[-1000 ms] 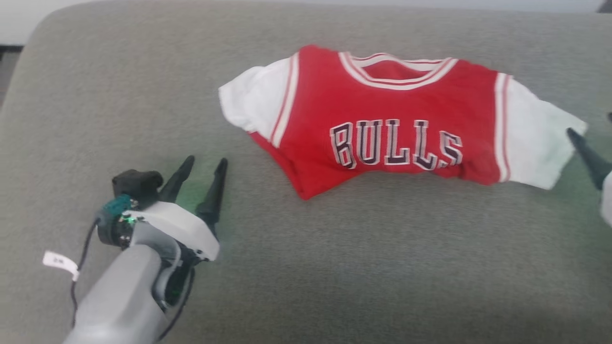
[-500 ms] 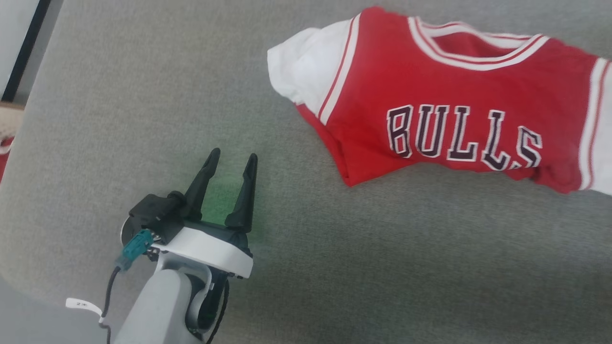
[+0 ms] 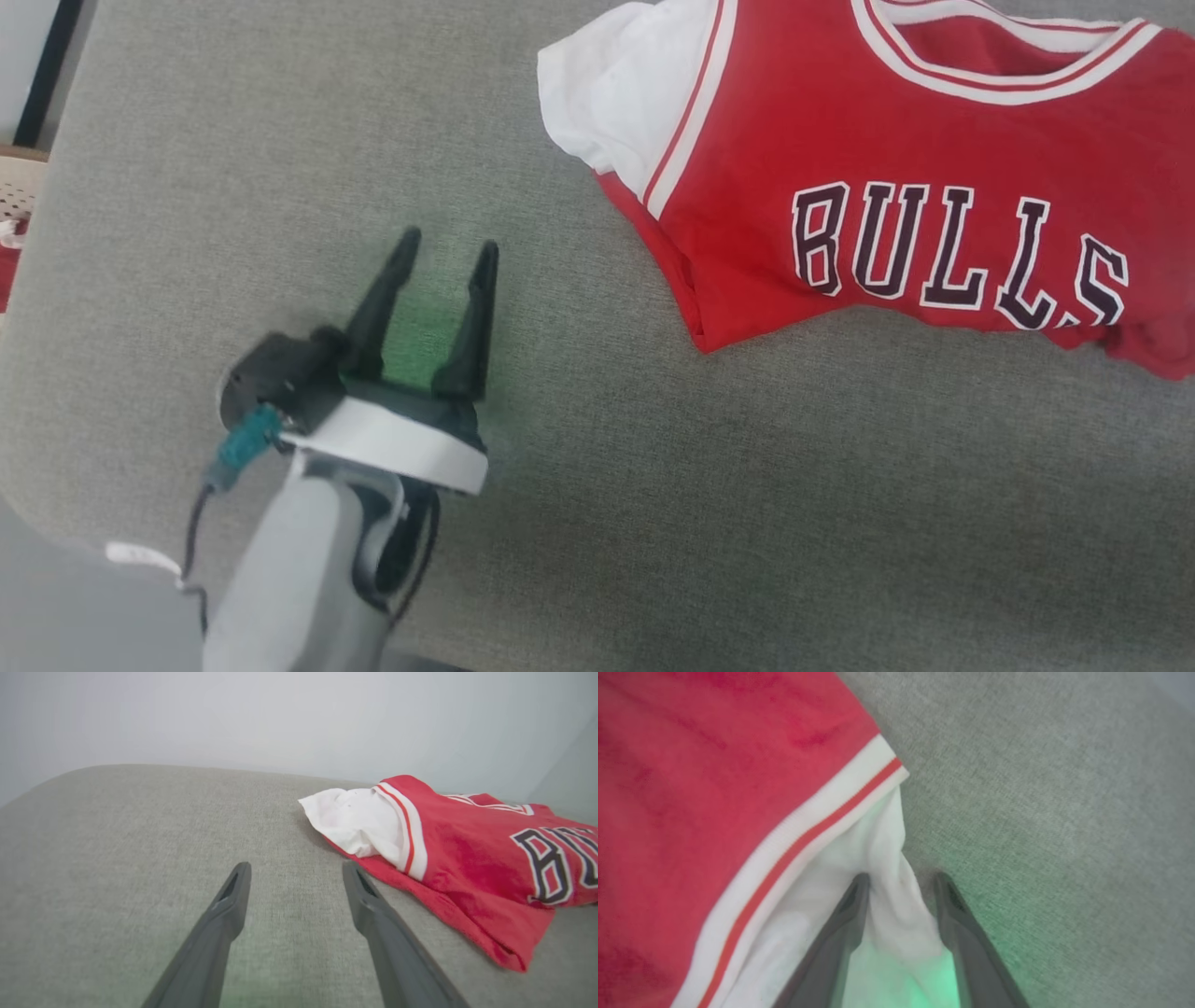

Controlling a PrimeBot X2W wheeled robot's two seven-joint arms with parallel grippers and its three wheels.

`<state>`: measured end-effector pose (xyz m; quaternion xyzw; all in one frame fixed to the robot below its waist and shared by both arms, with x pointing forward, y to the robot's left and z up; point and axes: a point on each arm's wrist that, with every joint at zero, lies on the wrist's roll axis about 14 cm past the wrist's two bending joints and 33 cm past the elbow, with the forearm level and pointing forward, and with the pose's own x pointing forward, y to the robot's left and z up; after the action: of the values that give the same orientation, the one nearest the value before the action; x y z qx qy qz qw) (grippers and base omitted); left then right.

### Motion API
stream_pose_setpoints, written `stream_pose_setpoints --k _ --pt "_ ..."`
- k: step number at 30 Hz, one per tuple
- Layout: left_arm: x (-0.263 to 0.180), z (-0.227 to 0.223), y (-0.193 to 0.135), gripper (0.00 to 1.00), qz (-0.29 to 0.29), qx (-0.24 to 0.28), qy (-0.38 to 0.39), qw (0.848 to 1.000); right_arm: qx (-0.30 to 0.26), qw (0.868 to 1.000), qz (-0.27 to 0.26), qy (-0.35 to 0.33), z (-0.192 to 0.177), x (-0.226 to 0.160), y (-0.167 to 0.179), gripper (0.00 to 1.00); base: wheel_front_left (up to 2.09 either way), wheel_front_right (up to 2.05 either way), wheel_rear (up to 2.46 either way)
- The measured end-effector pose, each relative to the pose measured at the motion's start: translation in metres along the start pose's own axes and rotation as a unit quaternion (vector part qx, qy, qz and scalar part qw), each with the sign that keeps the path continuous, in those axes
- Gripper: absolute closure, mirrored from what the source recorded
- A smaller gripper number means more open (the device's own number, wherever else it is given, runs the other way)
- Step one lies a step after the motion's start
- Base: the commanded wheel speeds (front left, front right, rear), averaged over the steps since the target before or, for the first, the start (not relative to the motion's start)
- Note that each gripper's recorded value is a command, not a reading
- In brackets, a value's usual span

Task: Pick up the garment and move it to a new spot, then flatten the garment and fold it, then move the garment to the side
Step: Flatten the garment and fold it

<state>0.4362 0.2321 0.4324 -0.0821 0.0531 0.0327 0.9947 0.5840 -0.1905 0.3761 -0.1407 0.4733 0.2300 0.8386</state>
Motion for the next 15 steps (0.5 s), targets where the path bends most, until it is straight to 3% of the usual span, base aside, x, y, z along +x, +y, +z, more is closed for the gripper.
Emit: stream_pose_setpoints --k 9,12,15 --pt "0.065 0.042 -0.033 0.00 -0.132 0.081 -0.014 0.988 -0.012 1.000 0.003 -0.006 0.001 0.006 -0.002 1.00 0.00 0.00 0.00" --pt "0.092 0.046 -0.048 0.00 -0.176 0.120 0.022 0.977 -0.022 1.000 0.004 -0.010 0.003 0.009 -0.002 1.00 0.00 0.00 0.00" --pt "0.116 0.042 -0.065 0.00 -0.208 0.123 0.072 0.968 -0.036 0.999 0.002 -0.012 0.004 0.012 -0.003 1.00 0.00 0.00 0.00"
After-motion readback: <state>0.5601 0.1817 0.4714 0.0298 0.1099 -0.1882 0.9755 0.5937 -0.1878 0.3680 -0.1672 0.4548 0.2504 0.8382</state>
